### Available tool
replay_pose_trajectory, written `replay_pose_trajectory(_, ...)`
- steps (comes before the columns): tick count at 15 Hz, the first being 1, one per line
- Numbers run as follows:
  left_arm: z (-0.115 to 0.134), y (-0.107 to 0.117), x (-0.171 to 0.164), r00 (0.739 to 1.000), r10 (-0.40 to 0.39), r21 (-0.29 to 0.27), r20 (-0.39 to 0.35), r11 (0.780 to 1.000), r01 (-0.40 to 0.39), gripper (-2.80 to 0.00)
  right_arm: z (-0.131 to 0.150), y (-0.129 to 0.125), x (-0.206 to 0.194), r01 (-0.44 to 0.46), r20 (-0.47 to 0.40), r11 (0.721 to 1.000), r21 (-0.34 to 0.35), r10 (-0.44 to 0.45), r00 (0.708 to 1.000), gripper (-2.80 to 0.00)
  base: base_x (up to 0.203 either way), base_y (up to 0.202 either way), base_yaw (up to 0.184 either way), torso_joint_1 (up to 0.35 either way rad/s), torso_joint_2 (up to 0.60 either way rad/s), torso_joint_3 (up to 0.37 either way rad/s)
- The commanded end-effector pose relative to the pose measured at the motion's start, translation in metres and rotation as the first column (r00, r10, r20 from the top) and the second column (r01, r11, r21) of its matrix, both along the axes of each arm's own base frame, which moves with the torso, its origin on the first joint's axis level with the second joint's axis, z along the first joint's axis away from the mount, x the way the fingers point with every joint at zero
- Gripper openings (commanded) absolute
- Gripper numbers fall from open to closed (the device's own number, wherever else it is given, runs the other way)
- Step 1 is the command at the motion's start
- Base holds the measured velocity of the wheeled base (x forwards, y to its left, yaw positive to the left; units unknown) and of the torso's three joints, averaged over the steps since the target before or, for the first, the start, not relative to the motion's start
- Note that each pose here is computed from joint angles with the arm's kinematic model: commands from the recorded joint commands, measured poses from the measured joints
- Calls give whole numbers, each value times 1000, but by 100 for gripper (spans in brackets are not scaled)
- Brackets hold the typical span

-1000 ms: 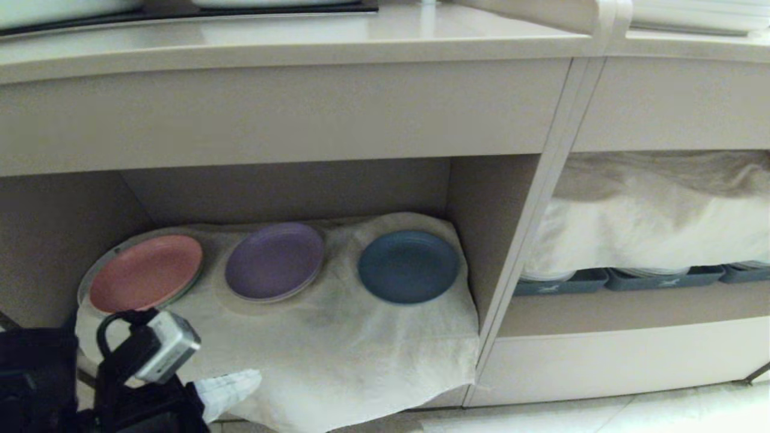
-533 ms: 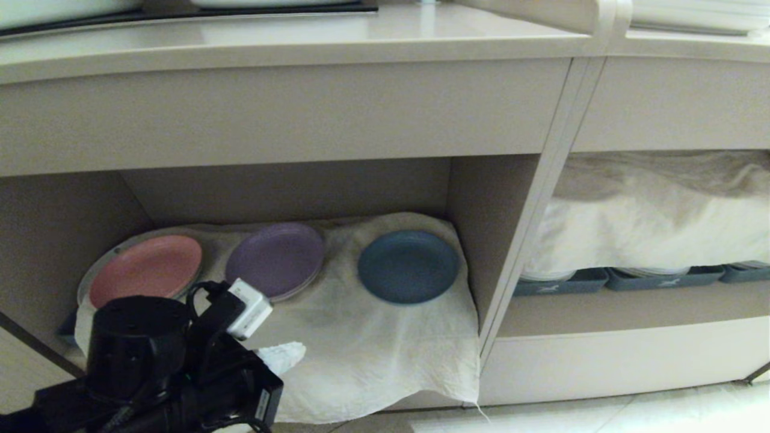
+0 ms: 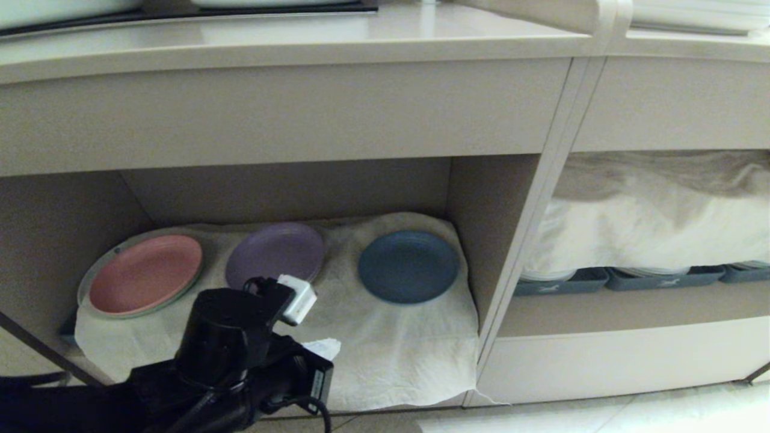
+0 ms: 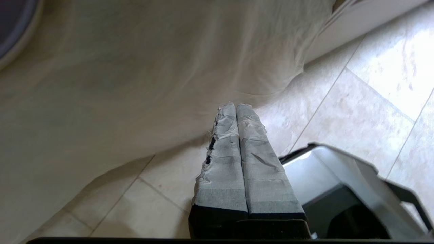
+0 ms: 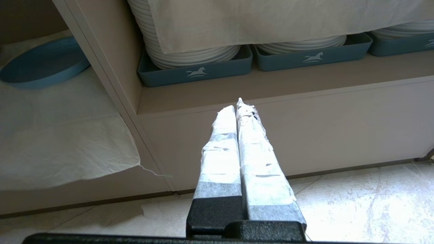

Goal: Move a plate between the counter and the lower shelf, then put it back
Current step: Pick up the plate in the cupboard

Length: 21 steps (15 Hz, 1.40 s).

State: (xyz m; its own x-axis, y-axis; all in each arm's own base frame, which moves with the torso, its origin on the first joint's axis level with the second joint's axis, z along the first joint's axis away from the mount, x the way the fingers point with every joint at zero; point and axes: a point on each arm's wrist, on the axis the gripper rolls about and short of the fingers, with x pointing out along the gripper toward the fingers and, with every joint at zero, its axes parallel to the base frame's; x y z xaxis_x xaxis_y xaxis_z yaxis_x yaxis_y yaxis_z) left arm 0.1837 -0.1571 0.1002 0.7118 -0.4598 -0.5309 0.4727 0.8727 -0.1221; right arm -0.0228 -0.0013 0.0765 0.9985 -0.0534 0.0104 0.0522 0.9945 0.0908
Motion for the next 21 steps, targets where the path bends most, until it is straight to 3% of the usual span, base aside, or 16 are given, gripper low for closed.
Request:
replay_pose_trajectory(1,-6,-16,12,1000,7,-7,-20,1000,-8,-280,0,0,0,0,0,1000,0,0,1000,-280,0,0,0,0,0,0)
replay_pose_trajectory(9,-19,-45,47,981,159,-60,-109,984,-166,-280,0,0,0,0,0,1000,0,0,1000,-280,0,0,0,0,0,0)
replay_pose_trajectory(18,-10,-76,83,942,288,-120,-170,943,-310,-280,0,0,0,0,0,1000,0,0,1000,-280,0,0,0,0,0,0)
replay_pose_trajectory(21,-9,-80,97,916,347,-127,-200,918,-376,-280,0,0,0,0,0,1000,0,0,1000,-280,0,0,0,0,0,0)
